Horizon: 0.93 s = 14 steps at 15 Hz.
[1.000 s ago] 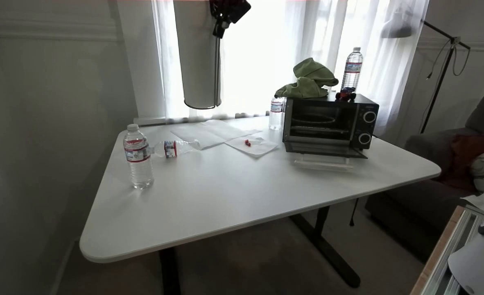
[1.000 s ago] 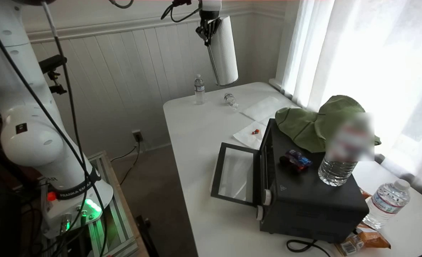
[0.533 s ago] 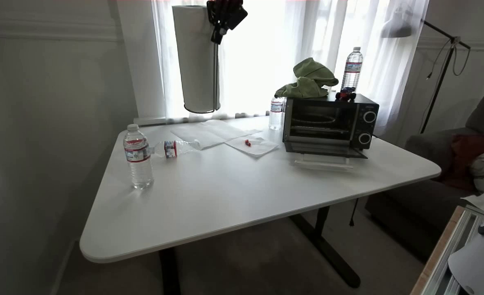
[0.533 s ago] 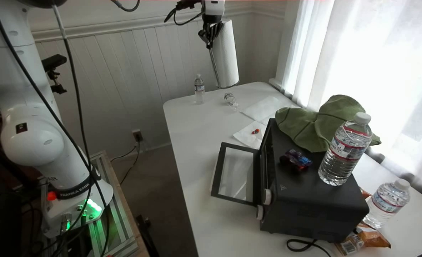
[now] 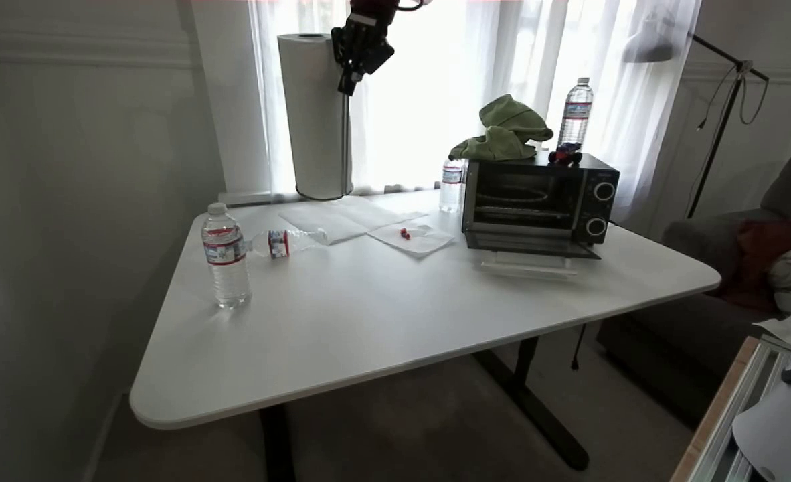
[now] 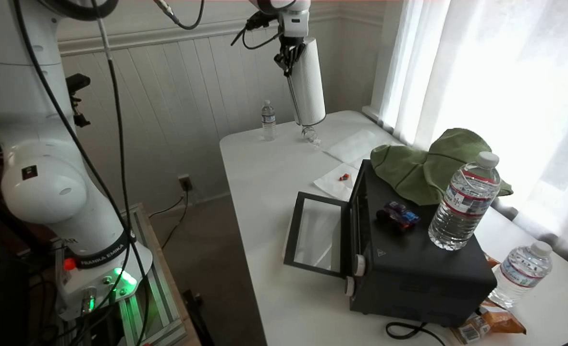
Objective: Pick up the kitchen paper roll rack and move it to the left side of the table
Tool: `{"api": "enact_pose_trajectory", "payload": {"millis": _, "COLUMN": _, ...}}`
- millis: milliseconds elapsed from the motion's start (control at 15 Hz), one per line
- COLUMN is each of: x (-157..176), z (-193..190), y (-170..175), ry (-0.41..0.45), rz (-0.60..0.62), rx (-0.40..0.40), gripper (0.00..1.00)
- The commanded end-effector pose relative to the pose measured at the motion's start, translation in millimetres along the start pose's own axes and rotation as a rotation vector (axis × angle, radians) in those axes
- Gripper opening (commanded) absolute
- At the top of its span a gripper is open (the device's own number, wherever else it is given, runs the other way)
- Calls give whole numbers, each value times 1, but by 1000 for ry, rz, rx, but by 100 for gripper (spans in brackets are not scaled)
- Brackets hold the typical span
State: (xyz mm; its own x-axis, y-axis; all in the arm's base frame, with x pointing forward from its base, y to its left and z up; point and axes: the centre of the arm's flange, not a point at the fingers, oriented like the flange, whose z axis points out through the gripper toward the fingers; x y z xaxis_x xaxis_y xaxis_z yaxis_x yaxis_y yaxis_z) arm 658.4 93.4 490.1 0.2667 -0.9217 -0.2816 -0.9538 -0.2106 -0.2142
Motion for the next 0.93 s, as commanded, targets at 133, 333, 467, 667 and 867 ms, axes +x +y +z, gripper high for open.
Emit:
{"api": "enact_pose_trajectory", "payload": {"millis": 133, "x": 3, "z": 60, "y": -59, "ry": 16, "rz": -75, "rx": 155, "gripper": 2}}
{"api": "enact_pose_trajectory", "payload": {"millis": 333, "x": 7, "z": 89, "y": -69, "ry": 18, "rz": -84, "rx": 202, "gripper": 2}}
{"api": "enact_pose_trajectory", "payload": {"millis": 467, "x": 10, "z": 104, "y": -73, "ry": 23, "rz": -99, "rx": 223, "gripper": 2}}
{"api": "enact_pose_trajectory", "payload": {"millis": 667, "x": 15, "z": 121, "y": -77, "ry": 28, "rz": -121, "rx": 250, "gripper": 2}}
{"api": "enact_pose_trajectory", "payload": {"millis": 867, "x": 18, "z": 135, "y": -78, "ry": 28, "rz": -141, "rx": 254, "gripper": 2}}
